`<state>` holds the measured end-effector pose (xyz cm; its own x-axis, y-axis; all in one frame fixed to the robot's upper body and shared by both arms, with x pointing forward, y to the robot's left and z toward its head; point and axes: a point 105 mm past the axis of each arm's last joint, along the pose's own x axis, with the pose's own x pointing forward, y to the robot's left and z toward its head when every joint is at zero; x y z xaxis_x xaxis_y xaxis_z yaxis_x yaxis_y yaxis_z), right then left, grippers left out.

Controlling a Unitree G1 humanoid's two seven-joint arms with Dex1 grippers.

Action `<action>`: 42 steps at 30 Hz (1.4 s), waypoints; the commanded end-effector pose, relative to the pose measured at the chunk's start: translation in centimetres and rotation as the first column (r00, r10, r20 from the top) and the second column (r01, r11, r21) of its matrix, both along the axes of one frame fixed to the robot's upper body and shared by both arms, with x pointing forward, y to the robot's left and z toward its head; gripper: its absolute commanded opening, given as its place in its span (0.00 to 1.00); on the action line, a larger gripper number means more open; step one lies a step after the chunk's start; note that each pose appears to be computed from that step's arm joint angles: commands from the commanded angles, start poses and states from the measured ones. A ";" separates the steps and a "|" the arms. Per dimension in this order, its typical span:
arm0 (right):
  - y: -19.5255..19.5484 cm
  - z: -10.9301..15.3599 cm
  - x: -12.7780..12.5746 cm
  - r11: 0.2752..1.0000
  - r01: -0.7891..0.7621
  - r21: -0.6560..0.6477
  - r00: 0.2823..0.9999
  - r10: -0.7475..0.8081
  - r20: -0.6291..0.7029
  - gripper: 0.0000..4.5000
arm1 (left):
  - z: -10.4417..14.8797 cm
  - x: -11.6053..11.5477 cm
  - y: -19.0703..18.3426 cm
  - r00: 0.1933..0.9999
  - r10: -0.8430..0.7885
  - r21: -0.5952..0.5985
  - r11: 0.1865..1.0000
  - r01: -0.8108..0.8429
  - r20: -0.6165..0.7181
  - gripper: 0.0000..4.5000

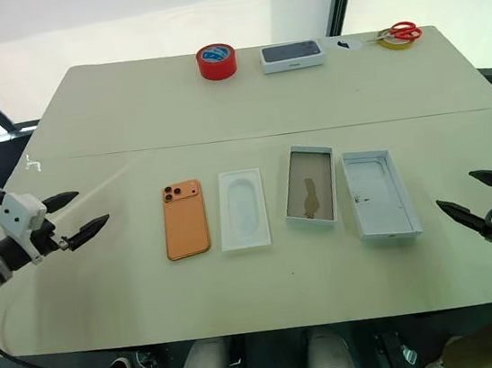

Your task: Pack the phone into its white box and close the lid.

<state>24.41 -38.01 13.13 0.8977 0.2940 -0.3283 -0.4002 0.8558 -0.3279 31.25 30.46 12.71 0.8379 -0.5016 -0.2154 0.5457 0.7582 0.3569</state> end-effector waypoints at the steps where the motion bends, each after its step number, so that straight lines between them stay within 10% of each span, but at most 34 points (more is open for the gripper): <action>1: -0.1 1.4 0.4 0.999 -0.015 -0.040 0.999 0.017 0.030 1.00 | 0.4 0.4 -0.5 1.000 -0.003 0.029 1.000 0.002 0.022 1.00; 15: 7.6 5.0 3.1 0.963 -0.268 -0.020 0.955 0.269 0.123 1.00 | 3.1 0.4 -7.5 0.972 -0.160 -0.213 0.970 0.121 -0.173 1.00; 26: 19.0 4.0 3.4 0.795 -0.606 -0.010 0.791 0.604 0.098 1.00 | -1.1 -0.1 -18.2 0.809 -0.202 -0.352 0.936 -0.007 -0.553 1.00; 42: 18.2 3.6 4.2 0.827 -0.562 0.016 0.823 0.556 0.119 1.00 | -2.3 1.9 -22.3 0.615 -0.200 -0.348 0.928 -0.130 -0.763 1.00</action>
<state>28.62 -19.56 15.73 0.5825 0.7733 -0.2505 -0.8032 0.5004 -0.3232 33.25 7.65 11.70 0.4356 -0.7319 -0.5241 0.5626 0.6758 -0.4762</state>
